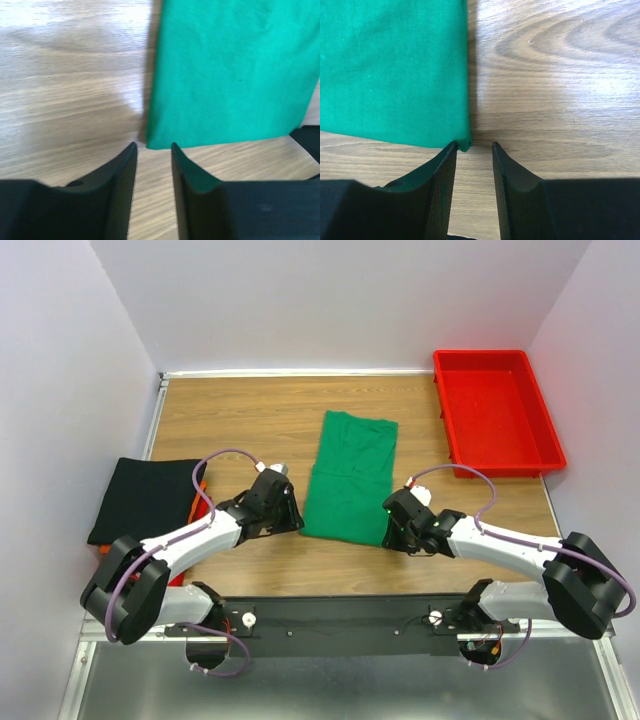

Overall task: Fold and stack the t-shirts
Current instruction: Fold the tshirt

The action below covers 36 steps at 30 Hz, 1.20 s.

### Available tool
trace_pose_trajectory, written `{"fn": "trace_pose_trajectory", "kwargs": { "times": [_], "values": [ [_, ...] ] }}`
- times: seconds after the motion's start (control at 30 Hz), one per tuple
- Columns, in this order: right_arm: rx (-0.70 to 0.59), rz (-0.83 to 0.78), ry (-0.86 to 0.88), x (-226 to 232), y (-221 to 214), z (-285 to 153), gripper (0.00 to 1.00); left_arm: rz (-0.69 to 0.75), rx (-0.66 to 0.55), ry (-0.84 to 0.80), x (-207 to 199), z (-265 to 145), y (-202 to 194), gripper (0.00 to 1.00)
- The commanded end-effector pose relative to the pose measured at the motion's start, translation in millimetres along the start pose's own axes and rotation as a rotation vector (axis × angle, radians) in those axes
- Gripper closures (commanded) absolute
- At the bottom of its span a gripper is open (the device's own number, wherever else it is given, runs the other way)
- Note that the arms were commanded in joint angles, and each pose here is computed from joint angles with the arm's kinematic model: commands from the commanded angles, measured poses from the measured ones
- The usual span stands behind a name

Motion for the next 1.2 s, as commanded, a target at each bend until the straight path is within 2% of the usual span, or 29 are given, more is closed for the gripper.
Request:
{"fn": "trace_pose_trajectory", "kwargs": {
  "times": [0.0, 0.13, 0.5, 0.73, 1.0, 1.13, 1.17],
  "values": [
    [0.012, 0.042, -0.009, -3.7, -3.4, -1.8, 0.58, 0.004, 0.004, 0.029, 8.8, 5.1, -1.8, 0.56],
    [0.001, 0.062, -0.009, -2.4, -0.7, -2.3, 0.55, 0.006, 0.006, -0.001, 10.5, 10.1, -8.0, 0.48],
    [-0.037, 0.118, -0.001, -0.2, 11.6, -0.7, 0.53, 0.023, 0.059, -0.048, 12.1, 24.9, -22.5, 0.50],
    [0.017, 0.157, 0.047, -0.2, 2.4, 10.1, 0.53, 0.018, 0.106, -0.027, 20.2, 31.8, -34.3, 0.60],
    [0.065, 0.162, 0.062, -2.2, -10.5, 15.5, 0.56, 0.034, 0.127, -0.030, 16.4, 35.0, -43.2, 0.78],
    [0.086, 0.154, 0.074, -2.4, -15.4, 14.3, 0.63, 0.044, 0.149, -0.041, 13.1, 34.4, -49.9, 0.89],
    [0.099, 0.153, 0.077, -4.4, -19.6, 13.7, 0.67, 0.042, 0.143, -0.048, 11.3, 32.6, -49.0, 0.95]
  ]
}}
Point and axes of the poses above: each gripper's point midway between its finger pads, its own z axis out along the fingers, its own x axis along the line the jaws close on, y = z × x, the point moved 3 cm from there along -z, back along the fingers, and after that the axes turned 2 degrees about -z, right-handed, at the moved point
